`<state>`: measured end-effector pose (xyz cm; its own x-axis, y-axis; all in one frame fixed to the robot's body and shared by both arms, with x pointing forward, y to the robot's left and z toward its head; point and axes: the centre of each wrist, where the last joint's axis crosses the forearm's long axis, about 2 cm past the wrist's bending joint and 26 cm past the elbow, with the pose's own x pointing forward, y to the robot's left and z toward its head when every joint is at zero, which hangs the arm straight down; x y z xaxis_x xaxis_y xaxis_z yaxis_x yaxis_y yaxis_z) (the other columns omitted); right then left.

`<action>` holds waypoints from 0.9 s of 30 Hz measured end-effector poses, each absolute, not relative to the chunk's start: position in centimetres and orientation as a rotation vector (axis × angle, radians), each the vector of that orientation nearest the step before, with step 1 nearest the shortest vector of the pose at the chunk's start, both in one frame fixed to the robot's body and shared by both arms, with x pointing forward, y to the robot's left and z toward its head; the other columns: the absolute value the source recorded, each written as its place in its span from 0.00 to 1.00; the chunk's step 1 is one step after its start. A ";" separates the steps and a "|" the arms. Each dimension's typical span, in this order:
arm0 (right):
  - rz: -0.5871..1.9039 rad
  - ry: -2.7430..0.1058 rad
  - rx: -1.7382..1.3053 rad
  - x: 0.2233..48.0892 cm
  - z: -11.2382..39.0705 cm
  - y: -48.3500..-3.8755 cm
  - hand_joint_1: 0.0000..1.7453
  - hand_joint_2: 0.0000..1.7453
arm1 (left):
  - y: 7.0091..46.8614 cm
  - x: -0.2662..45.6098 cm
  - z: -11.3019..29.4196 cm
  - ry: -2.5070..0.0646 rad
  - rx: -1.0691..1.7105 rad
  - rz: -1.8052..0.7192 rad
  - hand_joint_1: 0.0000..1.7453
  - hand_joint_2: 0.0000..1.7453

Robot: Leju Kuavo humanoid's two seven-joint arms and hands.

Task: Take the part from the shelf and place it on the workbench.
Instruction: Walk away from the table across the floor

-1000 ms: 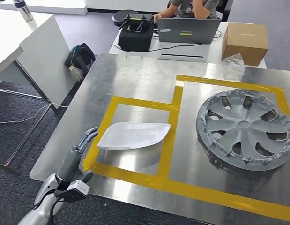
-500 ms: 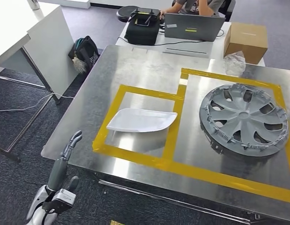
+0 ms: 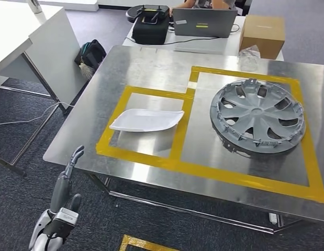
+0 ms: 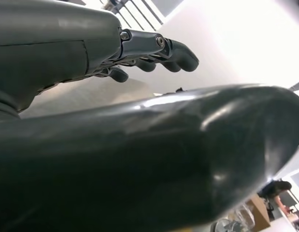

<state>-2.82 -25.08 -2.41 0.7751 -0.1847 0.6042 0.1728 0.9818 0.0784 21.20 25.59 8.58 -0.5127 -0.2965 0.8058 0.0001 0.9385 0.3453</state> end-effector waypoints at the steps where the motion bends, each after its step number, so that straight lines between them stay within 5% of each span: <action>1: -0.198 -0.654 0.018 -2.9 -2.4 -25.1 0.00 0.00 | 25.8 21.2 8.5 -2.073 0.212 -0.349 0.00 0.00; 27: -0.218 -0.634 0.018 -3.3 -2.3 -24.7 0.00 0.00 | 28.5 20.8 6.5 -1.877 0.254 -0.025 0.00 0.00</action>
<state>-3.26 -24.68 -2.31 0.7839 -0.2073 0.5853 0.1962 0.9770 0.0833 20.81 28.50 6.50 -0.2938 -0.1873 0.9373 -0.1624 0.9761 0.1441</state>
